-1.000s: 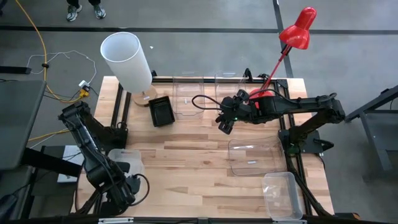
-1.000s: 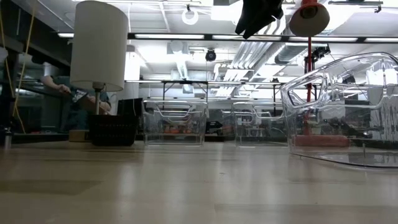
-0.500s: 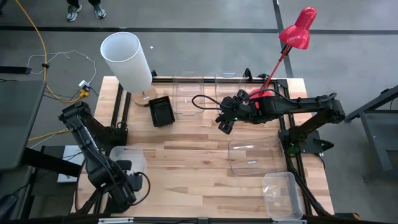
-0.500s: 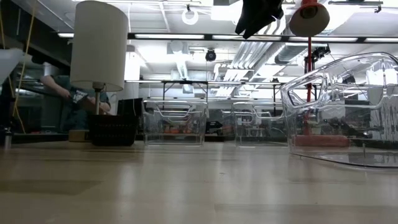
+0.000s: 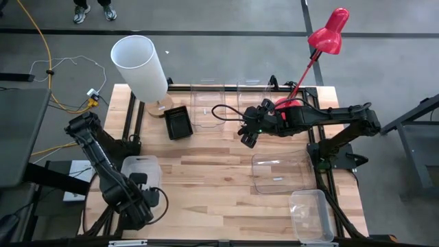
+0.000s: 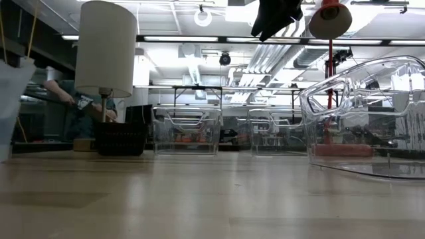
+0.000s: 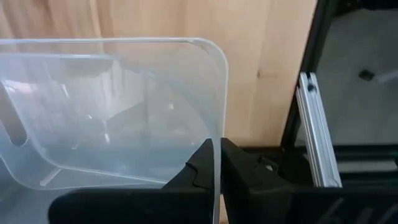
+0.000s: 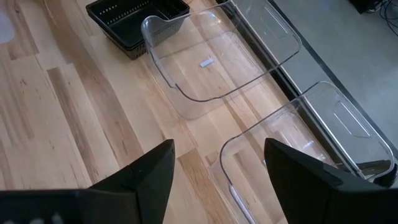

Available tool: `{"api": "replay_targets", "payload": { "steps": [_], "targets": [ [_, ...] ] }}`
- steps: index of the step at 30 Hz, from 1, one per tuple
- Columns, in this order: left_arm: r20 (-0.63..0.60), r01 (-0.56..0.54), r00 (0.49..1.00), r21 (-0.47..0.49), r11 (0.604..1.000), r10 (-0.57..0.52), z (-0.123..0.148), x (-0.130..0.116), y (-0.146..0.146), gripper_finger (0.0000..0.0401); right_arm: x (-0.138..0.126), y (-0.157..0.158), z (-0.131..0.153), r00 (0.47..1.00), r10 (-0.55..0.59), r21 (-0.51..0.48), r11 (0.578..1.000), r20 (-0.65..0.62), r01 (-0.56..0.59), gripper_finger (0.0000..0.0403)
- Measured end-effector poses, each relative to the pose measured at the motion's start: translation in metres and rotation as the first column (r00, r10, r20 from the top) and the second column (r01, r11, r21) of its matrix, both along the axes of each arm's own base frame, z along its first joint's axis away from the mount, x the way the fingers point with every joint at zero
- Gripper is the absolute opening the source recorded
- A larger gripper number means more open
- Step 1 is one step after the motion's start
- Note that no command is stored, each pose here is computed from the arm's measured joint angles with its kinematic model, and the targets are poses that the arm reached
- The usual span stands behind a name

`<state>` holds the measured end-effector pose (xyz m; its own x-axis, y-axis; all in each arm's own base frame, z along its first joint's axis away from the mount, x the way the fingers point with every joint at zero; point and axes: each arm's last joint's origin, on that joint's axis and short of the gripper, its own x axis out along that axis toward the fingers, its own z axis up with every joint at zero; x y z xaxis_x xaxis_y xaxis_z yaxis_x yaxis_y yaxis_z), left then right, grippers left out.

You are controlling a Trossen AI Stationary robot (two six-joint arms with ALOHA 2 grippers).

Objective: Stack baskets by color
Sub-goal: Stack the top white bin on the bottom left white bin

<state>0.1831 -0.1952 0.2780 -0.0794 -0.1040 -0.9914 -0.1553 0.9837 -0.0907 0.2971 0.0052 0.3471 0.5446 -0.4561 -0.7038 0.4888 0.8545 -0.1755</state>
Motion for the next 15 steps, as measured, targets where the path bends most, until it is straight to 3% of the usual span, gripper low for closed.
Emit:
{"api": "replay_targets", "payload": {
  "steps": [15],
  "targets": [
    [0.055,-0.052,0.997,0.059,0.997,0.049,-0.0002,0.0042,0.0044,0.0016,0.0000,0.0000,0.0000,1.000,-0.011,0.011,1.000,0.008,0.011,0.0236]
  ]
}}
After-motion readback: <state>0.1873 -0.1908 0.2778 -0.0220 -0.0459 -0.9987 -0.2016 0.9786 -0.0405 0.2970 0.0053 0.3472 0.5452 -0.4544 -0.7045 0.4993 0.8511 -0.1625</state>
